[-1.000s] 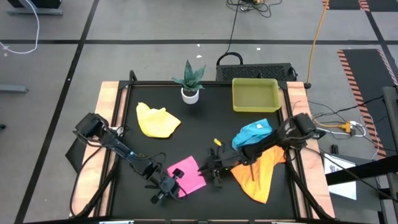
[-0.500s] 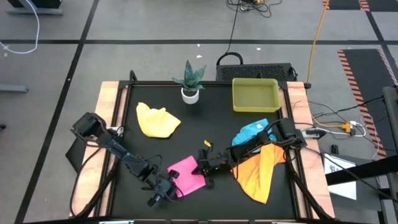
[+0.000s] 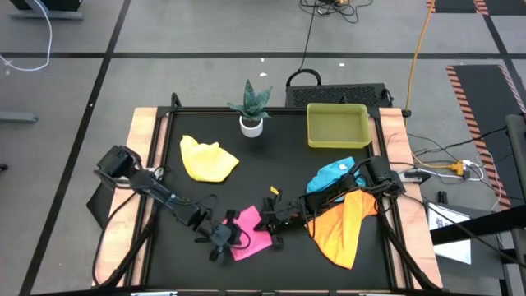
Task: Fold microfiber towels
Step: Fold the pink microfiber cloth
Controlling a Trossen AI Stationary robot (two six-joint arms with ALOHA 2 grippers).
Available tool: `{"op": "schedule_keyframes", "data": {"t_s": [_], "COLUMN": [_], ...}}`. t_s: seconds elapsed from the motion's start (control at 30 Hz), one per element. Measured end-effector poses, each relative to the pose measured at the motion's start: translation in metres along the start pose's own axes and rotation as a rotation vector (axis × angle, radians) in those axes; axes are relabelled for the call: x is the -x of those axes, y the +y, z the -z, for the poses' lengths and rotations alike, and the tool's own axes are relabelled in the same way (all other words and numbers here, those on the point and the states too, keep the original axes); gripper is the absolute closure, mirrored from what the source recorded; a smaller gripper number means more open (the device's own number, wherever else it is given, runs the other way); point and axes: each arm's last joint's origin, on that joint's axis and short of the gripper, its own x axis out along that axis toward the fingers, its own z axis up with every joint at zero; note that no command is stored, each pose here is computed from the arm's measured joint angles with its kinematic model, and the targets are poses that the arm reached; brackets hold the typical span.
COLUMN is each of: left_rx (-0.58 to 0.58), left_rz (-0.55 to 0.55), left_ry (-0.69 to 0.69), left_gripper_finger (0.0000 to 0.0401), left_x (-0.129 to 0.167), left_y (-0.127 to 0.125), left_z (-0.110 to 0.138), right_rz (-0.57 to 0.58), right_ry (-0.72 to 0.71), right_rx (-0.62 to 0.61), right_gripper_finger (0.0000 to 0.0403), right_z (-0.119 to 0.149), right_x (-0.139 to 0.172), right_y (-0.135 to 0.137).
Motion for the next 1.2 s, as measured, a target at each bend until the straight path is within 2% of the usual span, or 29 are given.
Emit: {"op": "schedule_keyframes", "data": {"t_s": [0.23, 0.43, 0.63, 0.77, 0.9, 1.1, 1.2], "left_rx": [-0.099, -0.133, -0.158, -0.142, -0.099, 0.020, 0.077], "left_rz": [0.083, 0.042, 0.045, 0.064, 0.054, -0.203, -0.287], "left_ry": [0.041, 0.026, -0.001, -0.089, -0.081, 0.131, 0.211], "left_gripper_finger": [0.0398, 0.0387, 0.0397, 0.0391, 0.0392, 0.0391, 0.0395], "left_x": [-0.008, -0.007, -0.004, 0.011, 0.024, 0.028, 0.023], "left_y": [-0.016, -0.022, -0.022, -0.025, -0.024, -0.007, 0.002], "left_z": [0.013, 0.015, 0.011, -0.003, -0.006, 0.016, 0.026], "right_rz": [0.008, 0.017, -0.019, 0.015, 0.081, 0.091, 0.127], "right_ry": [0.010, 0.002, -0.135, -0.158, -0.167, -0.102, -0.080], "right_rx": [-0.006, -0.010, -0.004, -0.011, -0.025, -0.039, -0.045], "right_gripper_finger": [0.0403, 0.0403, 0.0403, 0.0403, 0.0403, 0.0403, 0.0403], "right_z": [0.001, -0.004, -0.025, -0.025, -0.023, -0.009, -0.006], "right_x": [0.001, 0.006, 0.012, 0.011, 0.007, -0.008, -0.008], "right_y": [-0.004, -0.006, 0.001, -0.004, -0.015, -0.030, -0.034]}}
